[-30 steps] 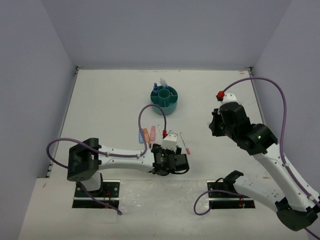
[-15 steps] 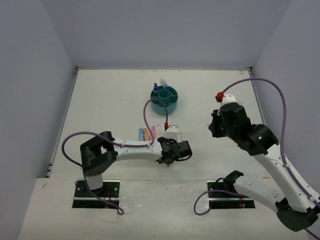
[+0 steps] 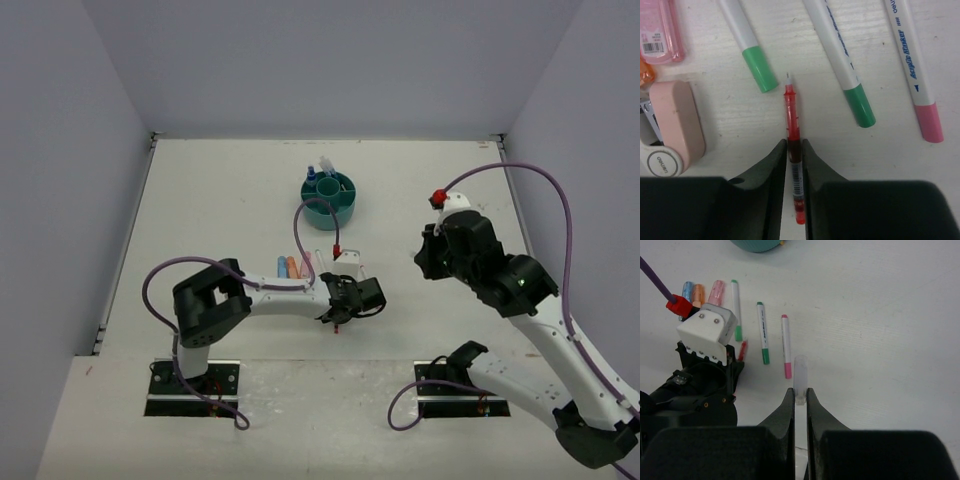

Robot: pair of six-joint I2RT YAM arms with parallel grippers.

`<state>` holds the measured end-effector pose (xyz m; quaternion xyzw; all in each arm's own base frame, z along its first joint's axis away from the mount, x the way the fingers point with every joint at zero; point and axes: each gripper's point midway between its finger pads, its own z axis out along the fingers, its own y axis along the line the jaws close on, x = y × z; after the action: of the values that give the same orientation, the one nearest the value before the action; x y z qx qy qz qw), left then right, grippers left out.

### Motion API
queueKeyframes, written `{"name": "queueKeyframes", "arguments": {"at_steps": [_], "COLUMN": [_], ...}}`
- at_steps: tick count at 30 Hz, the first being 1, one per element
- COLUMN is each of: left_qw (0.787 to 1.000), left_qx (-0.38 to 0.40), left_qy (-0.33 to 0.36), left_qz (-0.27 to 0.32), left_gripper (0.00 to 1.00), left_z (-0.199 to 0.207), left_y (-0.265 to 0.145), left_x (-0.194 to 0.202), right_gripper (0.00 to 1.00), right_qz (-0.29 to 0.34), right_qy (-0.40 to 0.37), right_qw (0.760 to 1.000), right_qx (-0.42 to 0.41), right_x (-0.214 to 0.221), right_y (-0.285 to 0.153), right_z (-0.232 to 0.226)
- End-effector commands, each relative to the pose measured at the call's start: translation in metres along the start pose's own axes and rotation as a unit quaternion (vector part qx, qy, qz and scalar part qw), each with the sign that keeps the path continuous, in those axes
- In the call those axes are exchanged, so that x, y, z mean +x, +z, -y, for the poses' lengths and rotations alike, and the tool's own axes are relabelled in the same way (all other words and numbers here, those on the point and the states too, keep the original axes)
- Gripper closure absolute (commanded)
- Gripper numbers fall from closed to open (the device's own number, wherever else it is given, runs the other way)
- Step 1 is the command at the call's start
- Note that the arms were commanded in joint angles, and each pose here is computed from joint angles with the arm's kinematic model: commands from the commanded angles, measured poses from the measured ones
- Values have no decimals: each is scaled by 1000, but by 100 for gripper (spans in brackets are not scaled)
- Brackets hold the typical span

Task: Sort the stationery into containers
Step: Pick up the pen from the center of the board, then close the pen cap on the pen.

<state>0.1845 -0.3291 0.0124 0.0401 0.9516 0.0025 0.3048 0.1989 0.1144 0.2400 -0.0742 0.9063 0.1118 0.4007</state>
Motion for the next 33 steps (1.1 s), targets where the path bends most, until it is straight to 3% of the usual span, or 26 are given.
{"name": "queueKeyframes", "arguments": {"at_steps": [1, 4, 6, 12, 15, 17, 19, 20, 22, 24, 28, 33], "left_qw": [1000, 1000, 1000, 986, 960, 919, 880, 875, 822, 796, 789, 779], "left_qx": [-11, -7, 2, 68, 136, 246, 326, 326, 425, 462, 474, 485], "left_qy": [7, 7, 6, 98, 163, 219, 253, 266, 299, 323, 328, 348], "left_qz": [-19, -22, -15, 114, 181, 215, 236, 238, 234, 223, 212, 191], "left_gripper": [87, 100, 100, 100, 100, 100, 100, 100, 100, 100, 100, 100], "left_z": [-4, -6, -6, -11, -20, -15, -16, -18, -18, -23, -31, -34], "left_y": [15, 12, 4, -66, -112, -159, -195, -193, -233, -246, -253, -254], "left_x": [15, 16, 11, -53, -87, -94, -91, -89, -69, -55, -48, -35], "right_gripper": [100, 100, 100, 100, 100, 100, 100, 100, 100, 100, 100, 100], "right_qz": [24, 31, 30, 25, 31, 32, 34, 36, 45, 44, 19, -2], "right_qy": [-3, -4, -5, -20, -52, -74, -101, -108, -124, -131, -135, -146], "right_qw": [1000, 999, 999, 997, 980, 960, 926, 912, 868, 836, 810, 823], "right_qx": [-18, -22, -25, -65, -189, -270, -361, -393, -479, -531, -570, -549], "right_x": [-9, -11, -10, -9, -7, -3, 2, 3, 3, 1, -4, -8], "right_y": [-5, -7, -6, -4, -21, -38, -61, -70, -94, -106, -105, -92], "right_z": [-4, -5, -6, -21, -59, -83, -108, -116, -138, -152, -166, -165]}}
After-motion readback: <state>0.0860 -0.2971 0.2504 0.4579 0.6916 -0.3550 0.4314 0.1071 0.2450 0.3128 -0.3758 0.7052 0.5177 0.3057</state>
